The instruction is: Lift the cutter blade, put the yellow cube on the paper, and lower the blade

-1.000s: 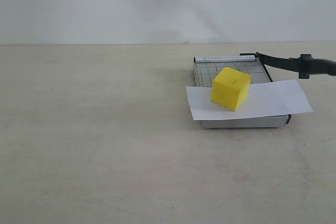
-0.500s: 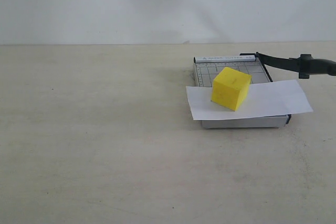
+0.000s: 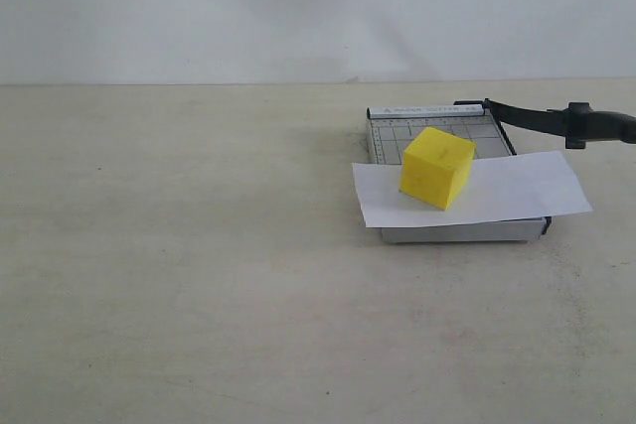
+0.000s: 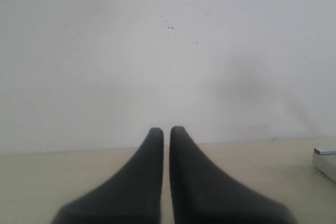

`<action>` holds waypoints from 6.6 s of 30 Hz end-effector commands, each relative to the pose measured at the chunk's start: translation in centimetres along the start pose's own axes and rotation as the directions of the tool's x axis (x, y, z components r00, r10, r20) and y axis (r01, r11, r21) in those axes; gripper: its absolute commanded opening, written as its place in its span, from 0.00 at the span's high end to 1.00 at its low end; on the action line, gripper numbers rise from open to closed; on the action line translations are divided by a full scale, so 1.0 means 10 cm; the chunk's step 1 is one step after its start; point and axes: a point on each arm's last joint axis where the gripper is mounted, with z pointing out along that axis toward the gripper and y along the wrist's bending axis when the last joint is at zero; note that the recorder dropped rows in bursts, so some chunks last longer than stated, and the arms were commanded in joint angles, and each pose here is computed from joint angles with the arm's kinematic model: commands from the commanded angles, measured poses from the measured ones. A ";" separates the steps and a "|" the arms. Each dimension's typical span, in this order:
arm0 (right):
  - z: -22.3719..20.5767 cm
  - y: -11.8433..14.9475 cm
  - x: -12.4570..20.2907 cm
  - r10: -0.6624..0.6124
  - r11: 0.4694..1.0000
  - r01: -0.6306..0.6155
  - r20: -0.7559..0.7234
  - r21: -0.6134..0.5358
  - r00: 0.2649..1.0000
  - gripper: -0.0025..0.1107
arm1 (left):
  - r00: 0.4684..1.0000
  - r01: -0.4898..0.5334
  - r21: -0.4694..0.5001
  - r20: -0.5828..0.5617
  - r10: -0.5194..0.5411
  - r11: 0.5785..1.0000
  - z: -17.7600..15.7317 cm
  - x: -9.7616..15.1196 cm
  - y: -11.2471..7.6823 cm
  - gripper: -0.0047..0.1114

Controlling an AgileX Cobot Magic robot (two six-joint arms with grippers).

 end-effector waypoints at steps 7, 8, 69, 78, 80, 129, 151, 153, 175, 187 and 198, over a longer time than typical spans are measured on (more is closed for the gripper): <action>0.00 -0.01 -0.02 0.136 0.991 -0.136 0.027 0.002 0.990 0.98 | 1.000 0.001 -0.030 0.009 -0.001 1.000 0.00 0.00 0.02 0.92; 0.00 -0.01 -0.02 0.175 0.985 -0.175 0.023 0.002 0.984 0.98 | 1.000 0.001 -0.030 0.009 -0.001 1.000 0.00 0.00 0.02 0.92; 2.70 0.17 -0.62 -0.143 0.974 0.192 -0.983 -0.120 0.114 0.41 | 1.000 0.001 -0.030 0.009 -0.001 1.000 0.00 0.00 0.02 0.92; 2.75 0.12 -0.51 -0.144 0.966 0.228 -0.986 -0.122 0.081 0.53 | 1.000 0.001 -0.030 0.009 -0.001 1.000 0.00 0.00 0.02 0.92; 2.77 0.11 -0.47 -0.142 0.966 0.226 -0.988 -0.123 0.067 0.52 | 1.000 0.001 -0.030 0.009 -0.001 1.000 0.00 0.00 0.02 0.92; 1.75 -0.13 1.19 -0.101 0.983 0.163 -0.993 -0.089 0.065 0.98 | 1.000 0.001 -0.030 0.009 -0.001 1.000 0.00 0.00 0.02 0.92; 1.70 -0.13 1.19 -0.132 0.979 0.155 -0.991 -0.131 0.002 0.31 | 1.000 0.001 -0.030 0.009 -0.001 1.000 0.00 0.00 0.02 0.92; 1.70 -0.13 1.19 -0.139 0.978 0.155 -0.990 -0.137 -0.002 0.36 | 1.000 0.001 -0.030 0.009 -0.001 1.000 0.00 0.00 0.02 0.92; 1.58 0.08 -0.04 -0.217 0.970 0.206 -0.832 -0.127 0.511 0.41 | 1.000 0.001 -0.030 0.009 -0.001 1.000 0.00 0.00 0.02 0.92; 0.57 0.26 -0.65 -0.162 0.984 0.111 -0.446 -0.137 0.880 0.98 | 1.000 0.001 -0.030 0.009 -0.001 1.000 0.00 0.00 0.02 0.92; -0.17 0.25 -0.57 -0.030 0.990 0.000 -0.218 -0.138 0.976 0.98 | 1.000 0.001 -0.030 0.012 -0.001 1.000 0.00 0.00 0.02 0.92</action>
